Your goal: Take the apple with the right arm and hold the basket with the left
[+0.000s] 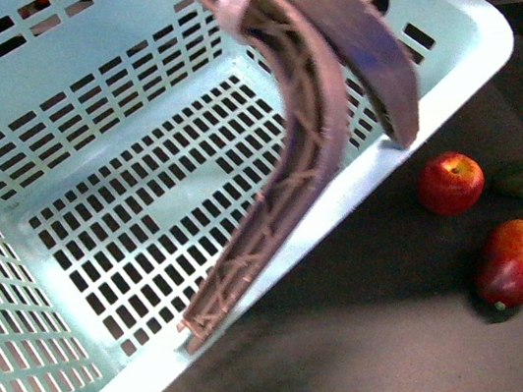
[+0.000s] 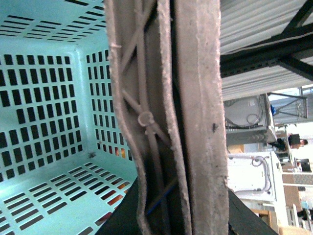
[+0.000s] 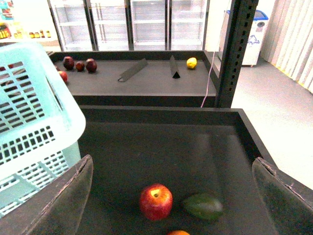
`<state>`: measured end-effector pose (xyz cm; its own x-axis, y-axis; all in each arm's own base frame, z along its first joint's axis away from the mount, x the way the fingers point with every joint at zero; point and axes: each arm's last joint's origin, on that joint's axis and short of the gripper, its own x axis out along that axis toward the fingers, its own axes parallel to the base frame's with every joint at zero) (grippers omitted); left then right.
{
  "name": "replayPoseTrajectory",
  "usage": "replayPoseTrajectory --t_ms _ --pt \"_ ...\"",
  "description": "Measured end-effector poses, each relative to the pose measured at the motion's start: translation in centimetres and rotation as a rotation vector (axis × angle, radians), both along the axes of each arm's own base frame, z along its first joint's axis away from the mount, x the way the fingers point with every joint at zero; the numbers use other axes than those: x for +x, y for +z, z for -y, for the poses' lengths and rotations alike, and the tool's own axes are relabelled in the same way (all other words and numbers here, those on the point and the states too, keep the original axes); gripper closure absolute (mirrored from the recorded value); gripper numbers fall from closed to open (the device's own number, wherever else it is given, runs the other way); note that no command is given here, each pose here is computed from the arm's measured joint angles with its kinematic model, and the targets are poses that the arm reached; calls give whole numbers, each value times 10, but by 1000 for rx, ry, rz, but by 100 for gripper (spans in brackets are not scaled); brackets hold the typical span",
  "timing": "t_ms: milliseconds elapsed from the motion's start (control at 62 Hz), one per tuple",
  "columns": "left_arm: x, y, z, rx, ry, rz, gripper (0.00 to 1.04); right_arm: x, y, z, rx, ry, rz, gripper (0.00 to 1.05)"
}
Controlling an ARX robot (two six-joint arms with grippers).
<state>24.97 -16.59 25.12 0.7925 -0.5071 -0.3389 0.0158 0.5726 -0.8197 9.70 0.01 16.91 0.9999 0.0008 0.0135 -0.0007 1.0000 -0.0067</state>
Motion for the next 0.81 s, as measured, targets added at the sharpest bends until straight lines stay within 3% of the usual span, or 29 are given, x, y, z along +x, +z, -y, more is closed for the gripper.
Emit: replayPoseTrajectory --t_ms 194,629,806 --pt "-9 0 13 4 -48 2 88 0 0 0 0 0 0 9" --pt "-9 0 13 12 -41 7 88 0 0 0 0 0 0 9" --pt "-9 1 14 10 -49 7 88 10 -9 7 117 -36 -489 9"
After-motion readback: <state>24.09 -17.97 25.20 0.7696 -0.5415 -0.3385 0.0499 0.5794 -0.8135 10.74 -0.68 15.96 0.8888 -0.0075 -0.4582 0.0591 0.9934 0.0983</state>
